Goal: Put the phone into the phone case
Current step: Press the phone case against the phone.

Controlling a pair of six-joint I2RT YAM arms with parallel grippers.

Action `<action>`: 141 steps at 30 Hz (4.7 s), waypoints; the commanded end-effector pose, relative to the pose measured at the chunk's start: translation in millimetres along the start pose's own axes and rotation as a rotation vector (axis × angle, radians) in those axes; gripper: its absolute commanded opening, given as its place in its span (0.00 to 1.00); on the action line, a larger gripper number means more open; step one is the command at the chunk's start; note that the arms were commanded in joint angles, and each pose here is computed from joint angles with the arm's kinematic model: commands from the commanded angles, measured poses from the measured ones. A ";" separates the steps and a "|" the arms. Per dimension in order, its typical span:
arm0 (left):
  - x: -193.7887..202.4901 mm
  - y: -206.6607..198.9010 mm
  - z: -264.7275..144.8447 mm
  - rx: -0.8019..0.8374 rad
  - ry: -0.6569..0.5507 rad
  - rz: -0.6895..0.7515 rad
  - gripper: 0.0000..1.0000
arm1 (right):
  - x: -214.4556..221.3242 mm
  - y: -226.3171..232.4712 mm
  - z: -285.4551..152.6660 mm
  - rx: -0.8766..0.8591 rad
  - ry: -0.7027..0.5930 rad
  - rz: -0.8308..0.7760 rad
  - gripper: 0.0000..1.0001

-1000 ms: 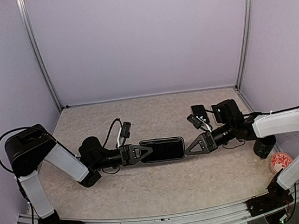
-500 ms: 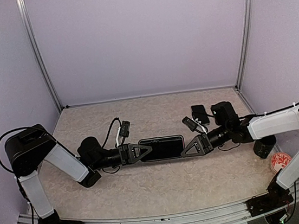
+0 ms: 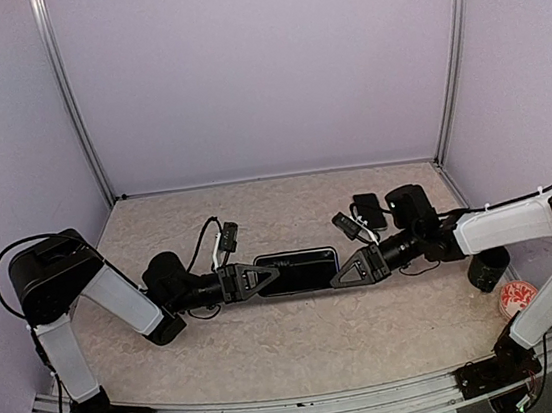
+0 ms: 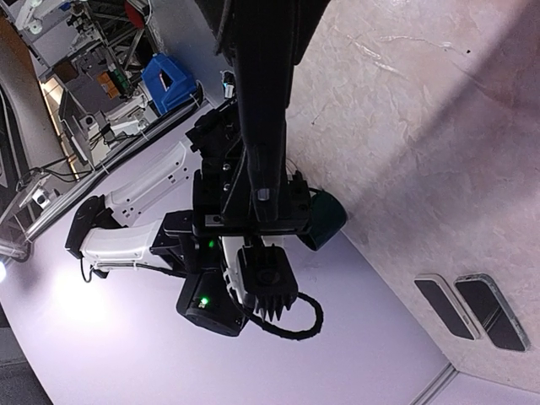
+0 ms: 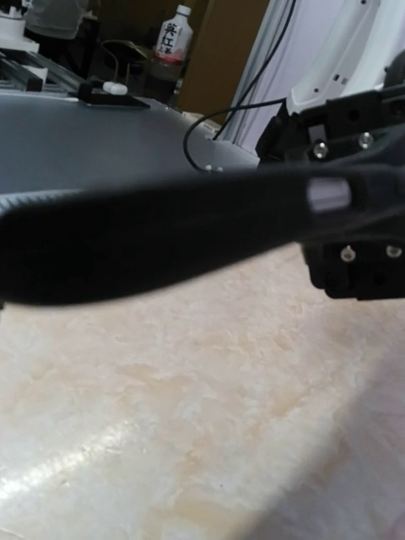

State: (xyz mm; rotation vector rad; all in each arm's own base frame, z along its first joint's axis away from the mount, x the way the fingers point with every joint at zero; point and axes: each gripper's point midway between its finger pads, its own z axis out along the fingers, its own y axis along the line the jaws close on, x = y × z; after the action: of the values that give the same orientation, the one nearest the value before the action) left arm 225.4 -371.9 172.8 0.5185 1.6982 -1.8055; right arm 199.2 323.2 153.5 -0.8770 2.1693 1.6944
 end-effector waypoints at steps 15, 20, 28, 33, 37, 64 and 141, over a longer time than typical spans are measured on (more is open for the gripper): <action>-10.8 -28.0 3.3 0.104 -0.027 0.077 0.00 | -17.6 18.4 -1.5 -0.014 -0.029 -0.076 0.40; -9.6 -31.5 3.5 0.117 -0.020 0.080 0.00 | -23.9 12.4 -5.2 0.006 -0.047 -0.051 0.42; -7.2 -33.6 4.7 0.124 -0.011 0.077 0.00 | -36.8 8.5 -9.1 0.036 -0.070 -0.033 0.42; -5.8 -34.7 5.8 0.128 -0.003 0.075 0.00 | -39.1 10.4 -7.6 0.018 -0.064 -0.031 0.31; -6.1 -34.9 6.5 0.126 -0.003 0.074 0.00 | -35.7 12.6 -5.3 -0.023 -0.051 -0.017 0.11; 4.5 -13.2 6.4 0.069 -0.011 0.032 0.75 | -46.6 28.5 -24.0 -0.051 -0.127 -0.080 0.00; -18.4 -19.6 31.8 0.130 -0.110 -0.024 0.00 | -45.3 55.5 -12.1 -0.048 -0.224 -0.129 0.18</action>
State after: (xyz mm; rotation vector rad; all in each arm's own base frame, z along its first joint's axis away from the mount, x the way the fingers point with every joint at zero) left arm 233.2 -405.6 193.8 0.4205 1.5994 -1.9214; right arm 221.1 325.9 208.3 -0.6230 1.9598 1.6479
